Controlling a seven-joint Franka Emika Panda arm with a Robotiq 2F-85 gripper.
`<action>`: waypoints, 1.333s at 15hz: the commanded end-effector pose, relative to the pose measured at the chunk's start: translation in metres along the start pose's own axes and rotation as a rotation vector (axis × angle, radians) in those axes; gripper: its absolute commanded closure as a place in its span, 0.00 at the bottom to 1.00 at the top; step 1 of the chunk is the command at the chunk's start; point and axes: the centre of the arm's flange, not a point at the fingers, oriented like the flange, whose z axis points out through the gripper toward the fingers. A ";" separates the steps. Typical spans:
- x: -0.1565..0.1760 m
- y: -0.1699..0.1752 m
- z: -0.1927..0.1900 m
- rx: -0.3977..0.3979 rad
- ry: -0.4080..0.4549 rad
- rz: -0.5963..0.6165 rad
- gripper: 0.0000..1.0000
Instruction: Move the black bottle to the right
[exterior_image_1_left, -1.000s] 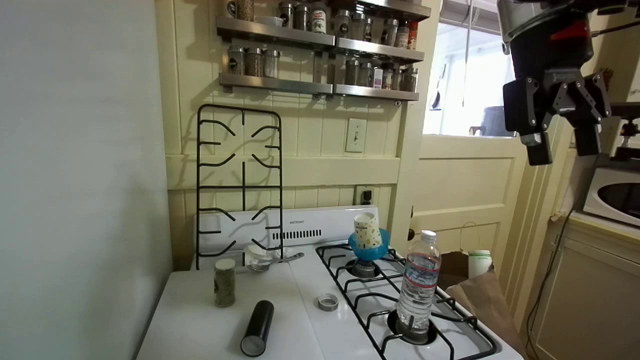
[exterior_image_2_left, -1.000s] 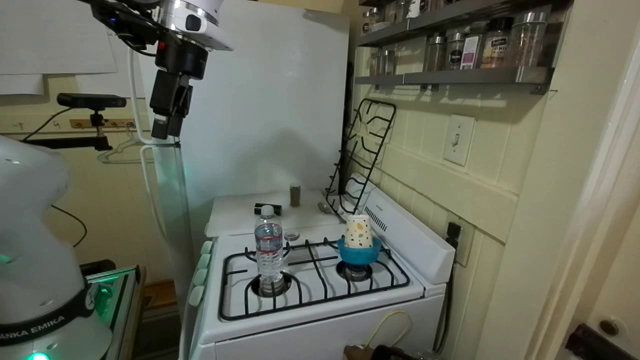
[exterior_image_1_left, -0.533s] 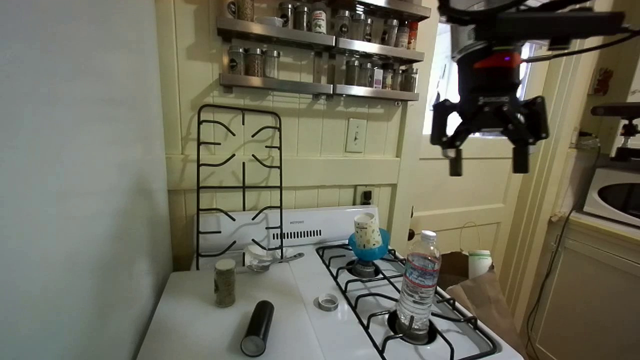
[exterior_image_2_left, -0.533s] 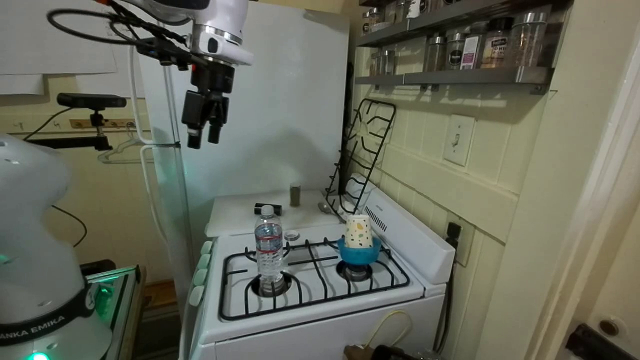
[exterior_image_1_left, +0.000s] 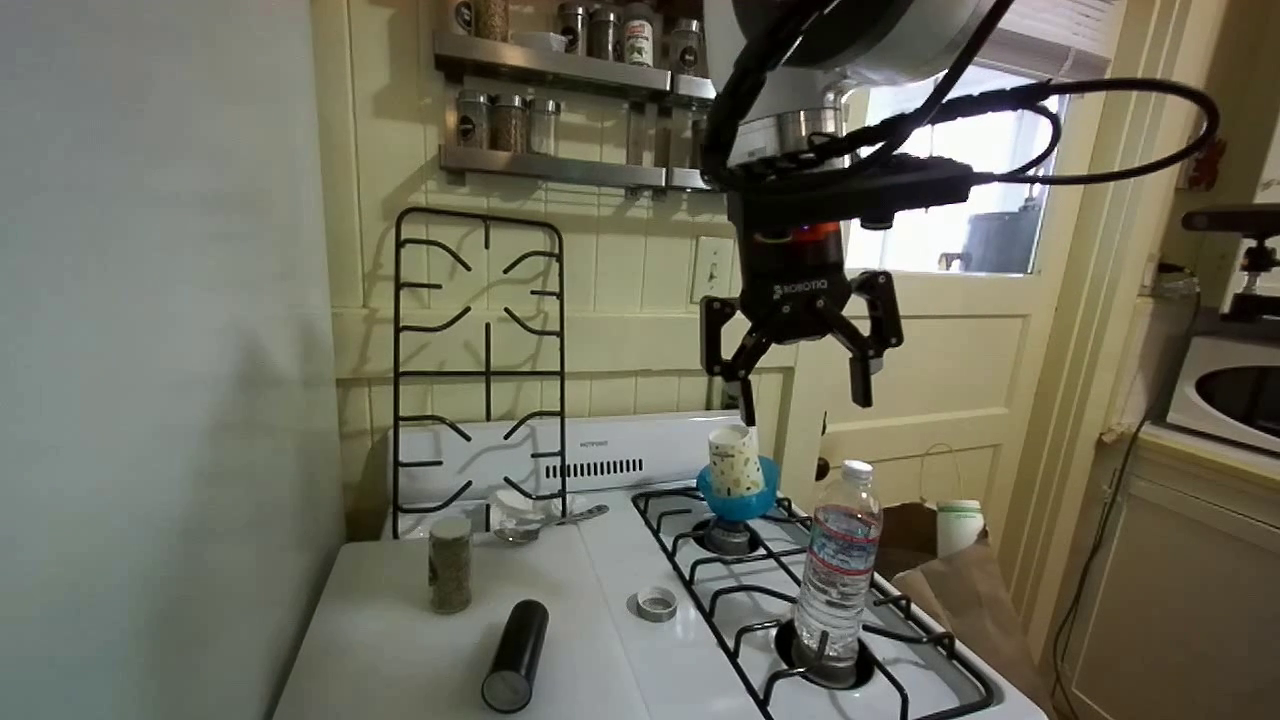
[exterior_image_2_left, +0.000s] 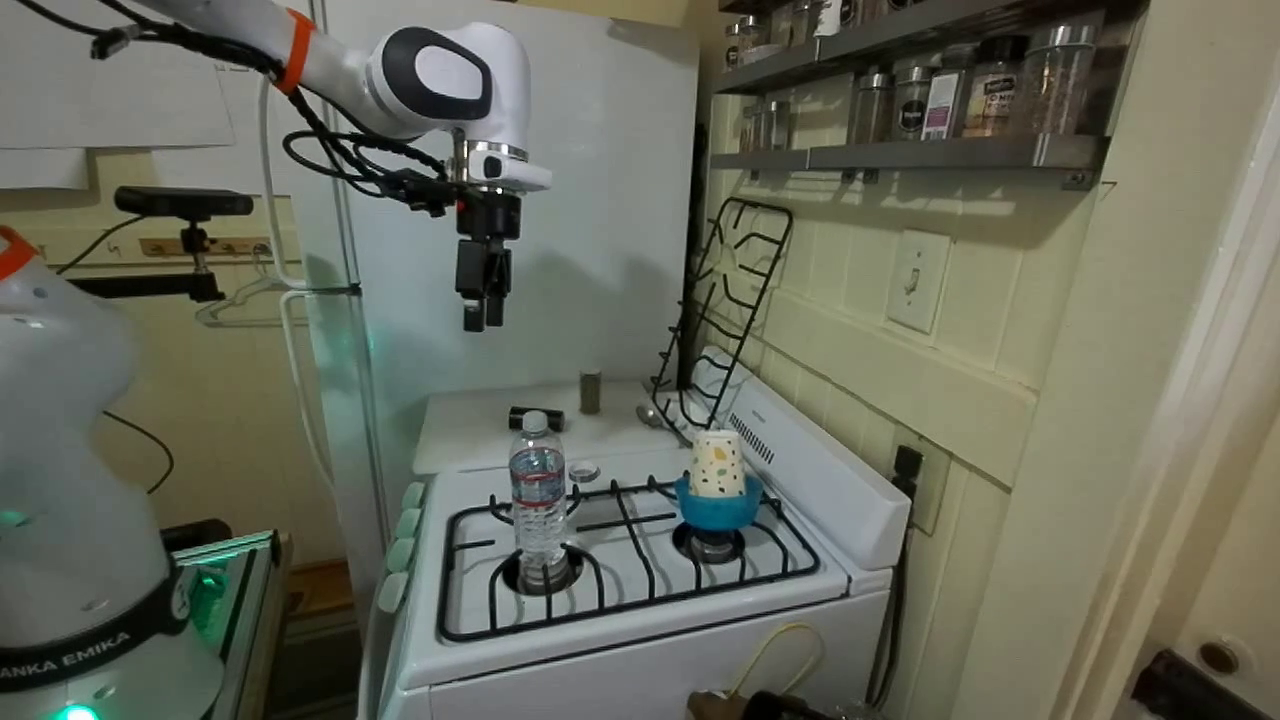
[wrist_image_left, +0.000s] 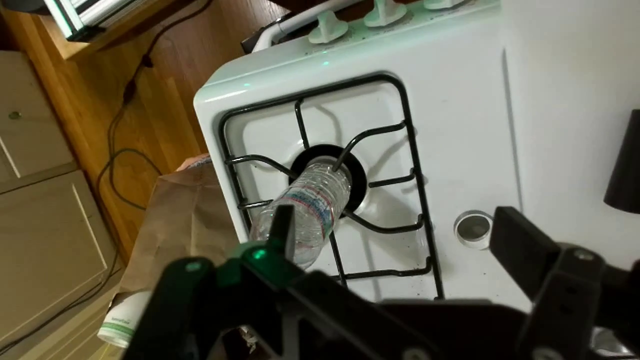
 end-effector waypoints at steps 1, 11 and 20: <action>0.001 -0.002 0.000 -0.002 0.000 -0.003 0.00; 0.021 -0.123 0.041 0.467 0.247 0.114 0.00; -0.004 -0.167 0.133 0.570 -0.011 0.147 0.00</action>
